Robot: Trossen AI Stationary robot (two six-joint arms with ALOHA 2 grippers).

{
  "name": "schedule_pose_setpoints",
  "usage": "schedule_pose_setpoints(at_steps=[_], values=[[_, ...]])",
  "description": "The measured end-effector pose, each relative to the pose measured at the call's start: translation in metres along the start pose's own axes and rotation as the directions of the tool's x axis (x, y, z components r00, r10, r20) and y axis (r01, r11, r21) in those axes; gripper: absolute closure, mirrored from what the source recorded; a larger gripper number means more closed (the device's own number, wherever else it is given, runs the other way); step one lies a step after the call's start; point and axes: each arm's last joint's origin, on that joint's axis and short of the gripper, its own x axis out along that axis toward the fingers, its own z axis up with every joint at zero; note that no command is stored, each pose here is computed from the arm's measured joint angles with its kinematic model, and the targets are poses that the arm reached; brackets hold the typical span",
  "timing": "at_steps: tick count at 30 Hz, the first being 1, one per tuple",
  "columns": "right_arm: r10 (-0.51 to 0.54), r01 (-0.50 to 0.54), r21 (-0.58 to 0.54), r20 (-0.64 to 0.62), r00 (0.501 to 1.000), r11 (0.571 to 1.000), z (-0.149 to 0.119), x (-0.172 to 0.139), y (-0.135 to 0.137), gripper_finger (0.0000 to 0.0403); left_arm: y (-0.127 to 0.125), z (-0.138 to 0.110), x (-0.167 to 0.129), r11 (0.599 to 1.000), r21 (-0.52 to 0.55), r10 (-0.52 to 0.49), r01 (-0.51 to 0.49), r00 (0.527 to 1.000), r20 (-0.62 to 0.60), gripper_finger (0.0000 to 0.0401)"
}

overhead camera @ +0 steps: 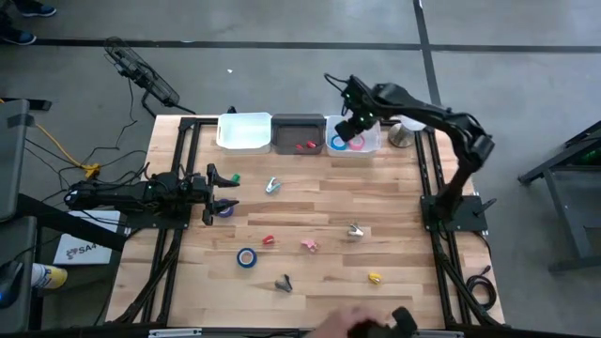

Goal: Pick and place Stapler, Stapler remover, tape
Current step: Put the yellow tape into the right white bin

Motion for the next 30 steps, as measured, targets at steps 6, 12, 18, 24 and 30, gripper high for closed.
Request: schedule_pose_setpoints(at_steps=[6, 12, 18, 24, 30], values=[[-0.051, 0.054, 0.021, -0.124, 0.991, 0.998, 0.018, 0.029, -0.014, 0.0364, 0.000, 0.000, 0.000, 1.000, 0.000, 0.000, 0.000, 1.000, 0.000, 0.0142], [-0.045, 0.059, 0.071, -0.189, 0.981, 0.996, 0.023, 0.055, -0.024, 0.0364, 0.000, 0.000, 0.000, 1.000, 0.000, 0.000, 0.000, 1.000, 0.000, 0.0142], [-0.052, 0.076, 0.094, -0.230, 0.972, 0.993, 0.024, 0.069, -0.033, 0.0364, 0.000, 0.000, 0.000, 1.000, 0.000, -0.001, 0.001, 1.000, 0.000, 0.0142], [-0.060, 0.089, 0.095, -0.274, 0.960, 0.991, 0.023, 0.083, -0.034, 0.0364, 0.000, 0.000, 0.000, 1.000, 0.000, 0.000, 0.000, 1.000, 0.000, 0.0142], [-0.046, 0.079, 0.098, -0.299, 0.953, 0.992, 0.016, 0.095, -0.034, 0.0364, 0.000, 0.000, 0.000, 1.000, 0.000, 0.000, 0.000, 1.000, 0.000, 0.0142]])
